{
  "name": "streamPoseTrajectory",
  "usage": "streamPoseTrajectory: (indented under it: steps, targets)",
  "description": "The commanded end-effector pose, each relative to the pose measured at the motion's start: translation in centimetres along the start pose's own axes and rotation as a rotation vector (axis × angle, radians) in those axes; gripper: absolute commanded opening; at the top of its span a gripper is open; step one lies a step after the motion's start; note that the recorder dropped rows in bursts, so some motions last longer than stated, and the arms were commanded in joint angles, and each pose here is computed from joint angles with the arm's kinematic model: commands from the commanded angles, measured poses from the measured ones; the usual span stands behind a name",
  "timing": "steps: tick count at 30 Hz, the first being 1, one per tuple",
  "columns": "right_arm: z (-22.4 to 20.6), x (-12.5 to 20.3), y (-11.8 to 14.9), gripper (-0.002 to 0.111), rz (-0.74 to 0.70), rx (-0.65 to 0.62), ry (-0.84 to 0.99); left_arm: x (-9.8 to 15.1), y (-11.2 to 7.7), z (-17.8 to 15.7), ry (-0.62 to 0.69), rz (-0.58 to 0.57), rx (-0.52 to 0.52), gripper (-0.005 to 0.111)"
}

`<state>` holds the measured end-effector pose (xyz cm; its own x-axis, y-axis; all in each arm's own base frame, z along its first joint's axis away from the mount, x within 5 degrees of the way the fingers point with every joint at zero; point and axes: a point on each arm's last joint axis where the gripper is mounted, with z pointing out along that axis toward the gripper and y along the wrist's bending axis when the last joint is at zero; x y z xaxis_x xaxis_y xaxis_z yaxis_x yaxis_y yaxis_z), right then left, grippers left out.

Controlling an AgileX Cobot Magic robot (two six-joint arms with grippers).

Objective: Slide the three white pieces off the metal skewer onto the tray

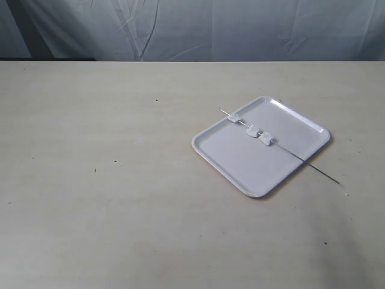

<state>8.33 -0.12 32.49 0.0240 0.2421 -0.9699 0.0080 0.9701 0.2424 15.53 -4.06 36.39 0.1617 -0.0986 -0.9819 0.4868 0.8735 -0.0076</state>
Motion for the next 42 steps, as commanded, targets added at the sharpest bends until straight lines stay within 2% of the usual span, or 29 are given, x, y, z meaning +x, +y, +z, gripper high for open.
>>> streamPoseTrajectory:
  steps: [1,3,5,11,15,19,23,27,30,38,42]
  targets:
    - [3.8,-1.7,0.3,0.044,-0.177,0.058,0.267,1.6,1.6,5.1,0.319,0.005,0.166,0.002]
    - [5.6,-1.8,0.7,0.044,-0.259,0.029,0.416,3.0,1.9,7.0,0.443,-0.007,0.186,0.006]
    - [7.6,-1.5,1.4,0.044,-0.278,-0.028,0.559,4.8,1.9,8.5,0.497,-0.032,0.209,0.011]
    - [13.7,1.6,2.3,0.044,-0.354,-0.126,0.929,10.8,-0.8,12.6,0.662,-0.08,0.368,0.036]
    - [16.6,3.9,2.0,0.044,-0.379,-0.143,1.067,14.5,-2.8,14.3,0.76,-0.093,0.43,0.038]
    - [18.8,7.8,1.3,0.044,-0.399,-0.165,1.246,18.9,-4.9,15.5,0.875,-0.096,0.48,0.038]
    - [20.1,11.5,0.9,0.044,-0.435,-0.2,1.381,22.3,-6.6,16.8,0.938,-0.038,0.487,0.038]
    - [20.9,13.5,0.8,0.044,-0.505,-0.236,1.412,23.0,-7.0,18.2,0.926,-0.016,0.505,0.038]
    - [21.6,15.0,0.6,0.044,-0.54,-0.256,1.418,22.3,-7.0,19.2,0.897,-0.019,0.505,0.038]
    - [22.5,18.8,-0.5,0.044,-0.569,-0.26,1.508,20.8,-7.6,20.2,0.882,-0.169,0.507,0.038]
    - [22.6,19.5,-0.6,0.044,-0.571,-0.268,1.52,20.6,-7.6,20.5,0.873,-0.172,0.504,0.038]
